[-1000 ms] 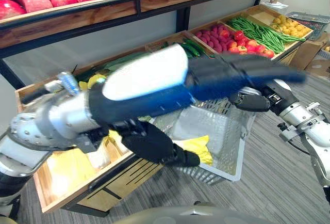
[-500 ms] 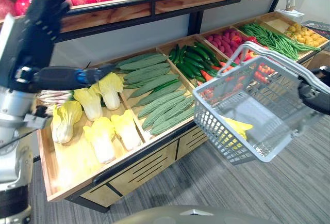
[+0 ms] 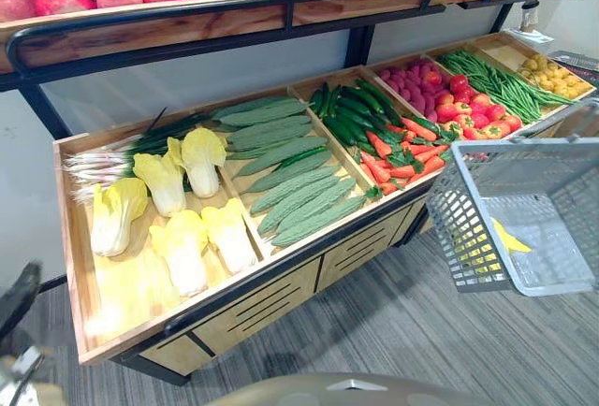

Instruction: Pick vegetable in the basket

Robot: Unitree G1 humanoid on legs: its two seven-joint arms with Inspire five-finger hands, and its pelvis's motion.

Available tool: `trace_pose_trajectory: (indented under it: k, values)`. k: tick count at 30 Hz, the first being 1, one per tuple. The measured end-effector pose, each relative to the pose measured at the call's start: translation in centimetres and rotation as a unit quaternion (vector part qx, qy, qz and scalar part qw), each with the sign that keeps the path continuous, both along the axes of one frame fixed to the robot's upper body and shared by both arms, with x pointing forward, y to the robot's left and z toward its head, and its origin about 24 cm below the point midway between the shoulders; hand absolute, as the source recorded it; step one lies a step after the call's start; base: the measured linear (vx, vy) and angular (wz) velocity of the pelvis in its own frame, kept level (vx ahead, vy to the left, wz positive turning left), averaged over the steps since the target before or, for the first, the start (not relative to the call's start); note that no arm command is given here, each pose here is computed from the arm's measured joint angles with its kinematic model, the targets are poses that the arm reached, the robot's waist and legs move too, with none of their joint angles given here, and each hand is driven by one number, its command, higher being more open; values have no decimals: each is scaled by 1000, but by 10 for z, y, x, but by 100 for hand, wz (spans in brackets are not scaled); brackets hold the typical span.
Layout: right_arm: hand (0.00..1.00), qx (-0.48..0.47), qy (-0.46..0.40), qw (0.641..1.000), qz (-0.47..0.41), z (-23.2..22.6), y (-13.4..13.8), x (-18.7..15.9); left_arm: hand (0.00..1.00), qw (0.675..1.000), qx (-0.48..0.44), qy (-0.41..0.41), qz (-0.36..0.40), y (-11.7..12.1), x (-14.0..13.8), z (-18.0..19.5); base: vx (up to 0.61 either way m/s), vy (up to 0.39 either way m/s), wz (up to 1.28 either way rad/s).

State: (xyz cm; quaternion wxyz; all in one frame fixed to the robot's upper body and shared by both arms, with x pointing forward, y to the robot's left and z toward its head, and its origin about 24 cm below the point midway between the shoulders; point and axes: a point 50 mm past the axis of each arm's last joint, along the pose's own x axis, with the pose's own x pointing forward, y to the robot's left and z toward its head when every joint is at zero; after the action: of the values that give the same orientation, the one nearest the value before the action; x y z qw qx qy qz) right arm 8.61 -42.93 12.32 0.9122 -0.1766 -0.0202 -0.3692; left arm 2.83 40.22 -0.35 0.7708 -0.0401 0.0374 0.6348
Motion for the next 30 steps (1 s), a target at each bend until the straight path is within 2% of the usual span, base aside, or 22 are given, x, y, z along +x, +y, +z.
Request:
trace_pose_trajectory:
  k: [3, 6, 9, 12, 14, 16, 17, 21, 25, 30]
  values:
    - [0, 54, 8, 996, -64, -29, -6, -17, 100, 995, -42, 36, 79, -2, -37, -20, 20, -20, 26]
    - [0, 94, 13, 988, -124, -52, -6, -33, 100, 988, -84, 70, 113, -12, -62, -39, 29, -14, 25]
    - [0, 124, 21, 979, -160, -69, -5, -42, 100, 979, -129, 76, 138, -27, -75, -57, 43, -15, 21]
    - [0, 165, 30, 968, -188, -92, 3, -49, 100, 962, -197, 99, 159, -53, -92, -84, 56, -18, 14]
    - [0, 188, 36, 961, -201, -107, 12, -52, 100, 943, -268, 125, 155, -80, -102, -107, 68, -14, 3]
    - [0, 203, 45, 956, -207, -116, 15, -55, 100, 933, -303, 135, 139, -97, -101, -117, 50, -9, 3]
    - [0, 216, 55, 951, -214, -123, 16, -59, 100, 925, -334, 148, 104, -111, -96, -127, 35, -11, 4]
    - [0, 241, 73, 941, -227, -138, 18, -65, 100, 911, -373, 176, 16, -132, -80, -139, 23, -11, 3]
    - [0, 269, 89, 926, -248, -154, 21, -75, 100, 905, -376, 195, -38, -138, -71, -142, 33, -9, 5]
    - [0, 356, 102, 875, -313, -193, 34, -98, 100, 896, -379, 207, -98, -145, -55, -145, 48, -7, 5]
